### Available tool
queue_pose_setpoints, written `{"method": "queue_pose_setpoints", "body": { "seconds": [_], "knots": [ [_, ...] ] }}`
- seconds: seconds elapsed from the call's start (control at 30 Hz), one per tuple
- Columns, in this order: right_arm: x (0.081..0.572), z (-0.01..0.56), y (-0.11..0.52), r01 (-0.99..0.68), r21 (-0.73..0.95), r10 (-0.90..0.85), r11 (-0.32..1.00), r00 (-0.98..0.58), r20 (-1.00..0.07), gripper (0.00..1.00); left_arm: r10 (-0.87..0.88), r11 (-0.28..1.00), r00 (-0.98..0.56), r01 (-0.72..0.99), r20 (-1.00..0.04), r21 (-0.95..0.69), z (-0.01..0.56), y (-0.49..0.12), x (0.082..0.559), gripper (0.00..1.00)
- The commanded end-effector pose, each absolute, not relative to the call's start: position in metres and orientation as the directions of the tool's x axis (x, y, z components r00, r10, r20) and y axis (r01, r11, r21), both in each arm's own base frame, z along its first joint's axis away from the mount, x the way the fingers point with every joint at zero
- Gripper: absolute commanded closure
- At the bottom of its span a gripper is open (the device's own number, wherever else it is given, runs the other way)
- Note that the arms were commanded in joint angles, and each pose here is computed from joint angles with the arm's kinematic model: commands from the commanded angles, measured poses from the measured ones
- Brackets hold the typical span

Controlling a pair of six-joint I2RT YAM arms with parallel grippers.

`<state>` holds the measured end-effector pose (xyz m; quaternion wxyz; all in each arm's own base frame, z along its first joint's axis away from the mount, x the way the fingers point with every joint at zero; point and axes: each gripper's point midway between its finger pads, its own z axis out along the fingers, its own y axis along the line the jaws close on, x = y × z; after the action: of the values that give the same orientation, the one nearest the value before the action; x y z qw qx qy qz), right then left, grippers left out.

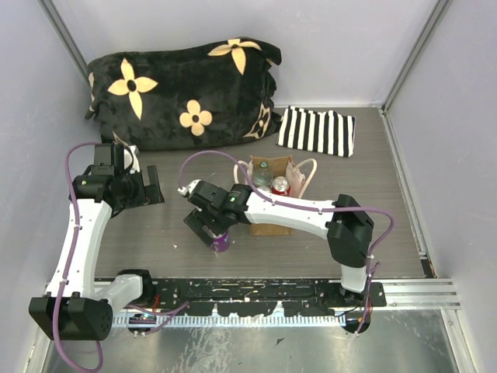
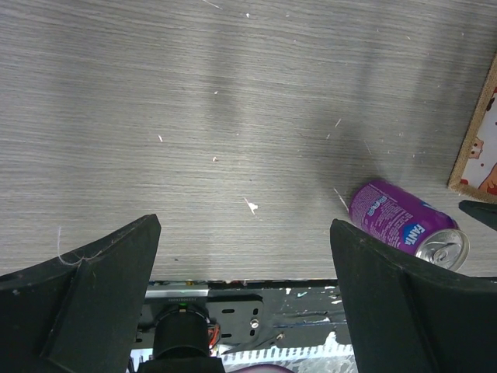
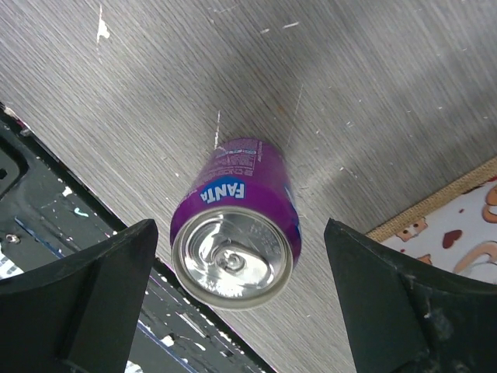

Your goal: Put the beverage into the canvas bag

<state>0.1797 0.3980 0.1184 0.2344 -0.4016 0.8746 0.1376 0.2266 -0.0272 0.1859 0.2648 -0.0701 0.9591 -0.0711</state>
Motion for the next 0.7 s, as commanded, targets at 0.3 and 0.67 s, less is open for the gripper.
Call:
{"method": "queue_pose_setpoints", "body": {
  "seconds": [0.3, 0.67],
  "knots": [
    [0.173, 0.107, 0.404, -0.756, 0.073, -0.646, 0.65, -0.6, -0.472, 0.43, -0.172, 0.977, -0.85, -0.083, -0.497, -0.196, 0.186, -0.031, 0.227, 0.02],
    [0.2, 0.211, 0.433, -0.745, 0.077, -0.53, 0.663, -0.539, -0.655, 0.91, -0.173, 0.976, -0.85, -0.08, -0.498, -0.204, 0.187, -0.032, 0.228, 0.02]
  ]
}}
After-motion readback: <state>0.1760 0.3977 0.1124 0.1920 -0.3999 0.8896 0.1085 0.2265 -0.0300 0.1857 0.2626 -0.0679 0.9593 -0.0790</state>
